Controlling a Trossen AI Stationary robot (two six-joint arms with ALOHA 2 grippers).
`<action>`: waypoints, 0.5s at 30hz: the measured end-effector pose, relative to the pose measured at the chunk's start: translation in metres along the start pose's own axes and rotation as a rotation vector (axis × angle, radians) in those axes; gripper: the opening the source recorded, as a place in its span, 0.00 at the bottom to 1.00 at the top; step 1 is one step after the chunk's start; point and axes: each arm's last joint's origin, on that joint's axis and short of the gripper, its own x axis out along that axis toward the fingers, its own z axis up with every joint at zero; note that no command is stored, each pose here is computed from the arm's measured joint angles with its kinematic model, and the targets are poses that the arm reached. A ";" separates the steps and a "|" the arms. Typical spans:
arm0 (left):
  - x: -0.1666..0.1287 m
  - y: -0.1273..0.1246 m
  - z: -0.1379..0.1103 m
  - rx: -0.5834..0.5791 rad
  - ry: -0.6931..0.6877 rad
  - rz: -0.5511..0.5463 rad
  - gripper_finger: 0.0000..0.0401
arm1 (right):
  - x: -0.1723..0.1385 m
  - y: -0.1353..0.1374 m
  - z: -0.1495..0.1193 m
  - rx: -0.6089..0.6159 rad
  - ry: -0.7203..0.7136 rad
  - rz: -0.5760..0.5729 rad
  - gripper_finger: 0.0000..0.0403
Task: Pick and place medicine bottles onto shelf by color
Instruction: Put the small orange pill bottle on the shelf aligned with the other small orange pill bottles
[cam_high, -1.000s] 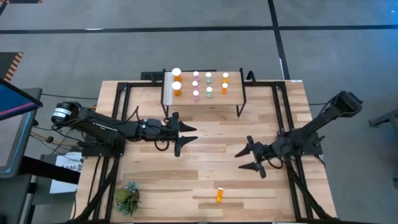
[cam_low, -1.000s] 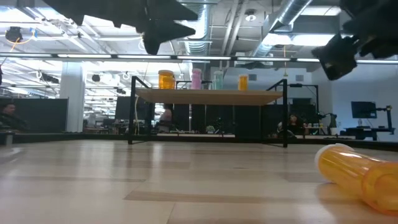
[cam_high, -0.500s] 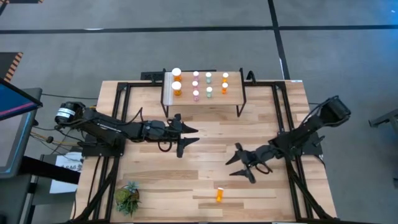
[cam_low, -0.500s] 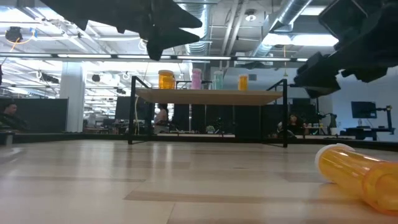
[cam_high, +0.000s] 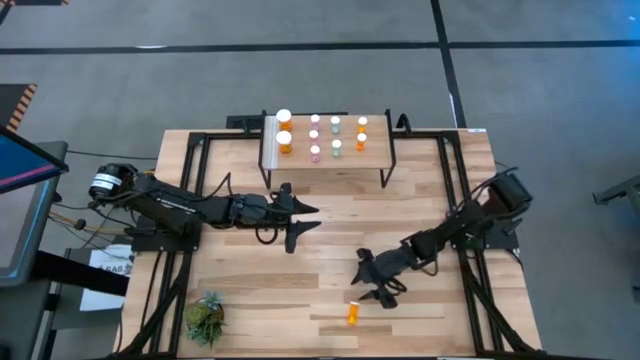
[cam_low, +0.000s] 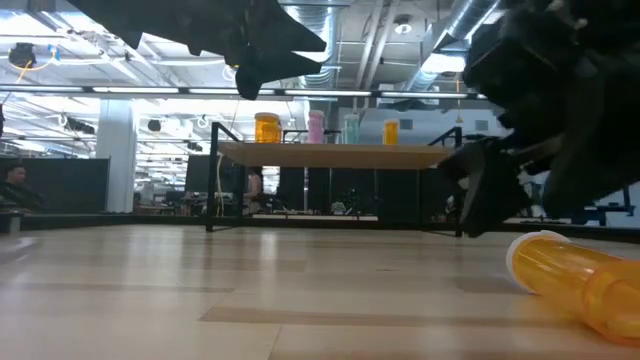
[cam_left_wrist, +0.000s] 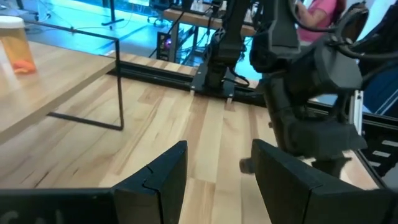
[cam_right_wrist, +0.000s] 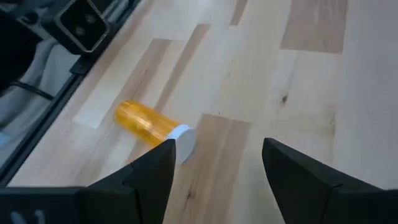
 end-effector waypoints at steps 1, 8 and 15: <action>0.000 0.000 0.000 0.000 -0.001 0.003 0.42 | 0.002 -0.001 0.003 0.005 0.019 0.009 0.66; 0.000 0.000 0.000 0.000 0.000 0.004 0.42 | 0.002 0.000 0.008 0.015 0.081 0.029 0.66; 0.000 0.001 0.000 0.004 -0.005 0.020 0.42 | 0.004 0.000 0.007 0.005 0.087 0.040 0.66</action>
